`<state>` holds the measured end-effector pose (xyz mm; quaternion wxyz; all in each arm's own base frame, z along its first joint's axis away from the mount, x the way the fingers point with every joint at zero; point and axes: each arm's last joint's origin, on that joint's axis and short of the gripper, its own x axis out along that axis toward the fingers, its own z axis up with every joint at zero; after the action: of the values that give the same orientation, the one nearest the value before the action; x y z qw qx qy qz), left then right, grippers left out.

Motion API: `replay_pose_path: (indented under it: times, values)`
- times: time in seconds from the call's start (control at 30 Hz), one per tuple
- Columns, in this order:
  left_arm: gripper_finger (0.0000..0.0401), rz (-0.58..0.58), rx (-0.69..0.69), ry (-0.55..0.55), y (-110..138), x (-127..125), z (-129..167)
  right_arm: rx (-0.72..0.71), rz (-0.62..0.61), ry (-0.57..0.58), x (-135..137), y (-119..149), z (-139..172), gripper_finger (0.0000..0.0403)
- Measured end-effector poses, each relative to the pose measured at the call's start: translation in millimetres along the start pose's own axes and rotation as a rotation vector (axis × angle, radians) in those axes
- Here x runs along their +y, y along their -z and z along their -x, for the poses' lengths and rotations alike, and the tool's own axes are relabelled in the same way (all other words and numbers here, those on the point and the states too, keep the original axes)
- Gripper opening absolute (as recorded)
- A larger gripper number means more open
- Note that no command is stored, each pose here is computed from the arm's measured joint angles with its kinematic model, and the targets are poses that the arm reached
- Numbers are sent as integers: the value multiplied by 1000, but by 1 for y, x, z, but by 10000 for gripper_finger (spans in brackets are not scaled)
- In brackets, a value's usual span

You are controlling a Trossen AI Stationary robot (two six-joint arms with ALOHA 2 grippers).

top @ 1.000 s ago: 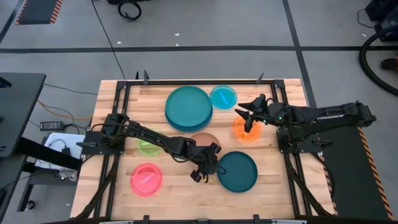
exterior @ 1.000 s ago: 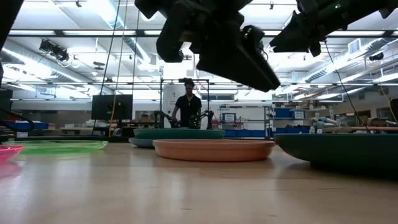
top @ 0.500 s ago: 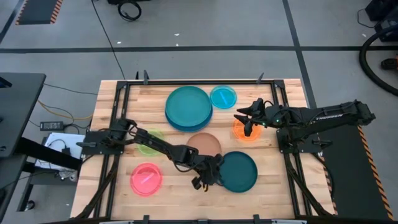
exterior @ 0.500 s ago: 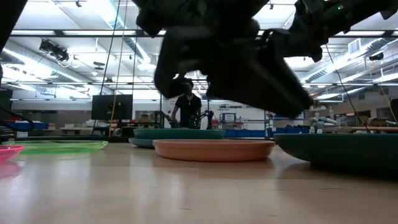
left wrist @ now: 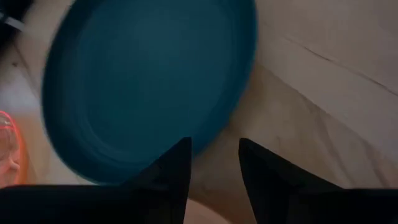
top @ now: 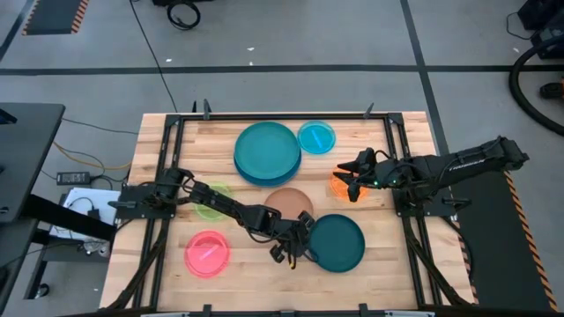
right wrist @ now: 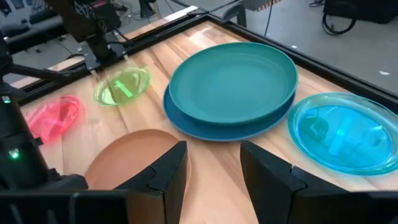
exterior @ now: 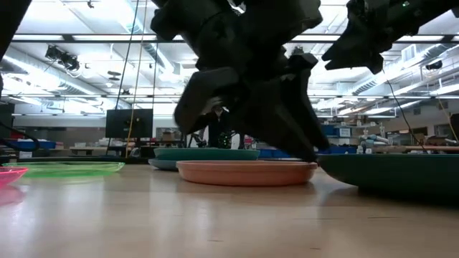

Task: Stack plastic plates
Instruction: Stack the brown plate on top of the dark green plate

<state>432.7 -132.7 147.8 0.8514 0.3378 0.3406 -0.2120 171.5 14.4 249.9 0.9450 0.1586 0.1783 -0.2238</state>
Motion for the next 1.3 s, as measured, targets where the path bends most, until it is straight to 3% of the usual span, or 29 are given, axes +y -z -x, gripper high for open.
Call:
replay_pose_path:
  times: [0.17, 0.53, 1.3]
  values:
    - [142, 25, 99, 3, 5, -5, 4, 0, -4, -6, 2, 1, 1, 160]
    - [142, 348, 234, 7, 19, 5, 18, -19, -2, 13, 1, 0, 1, 160]
    - [142, 401, 335, 33, 30, -1, 16, -29, 15, 18, 1, -1, 1, 160]
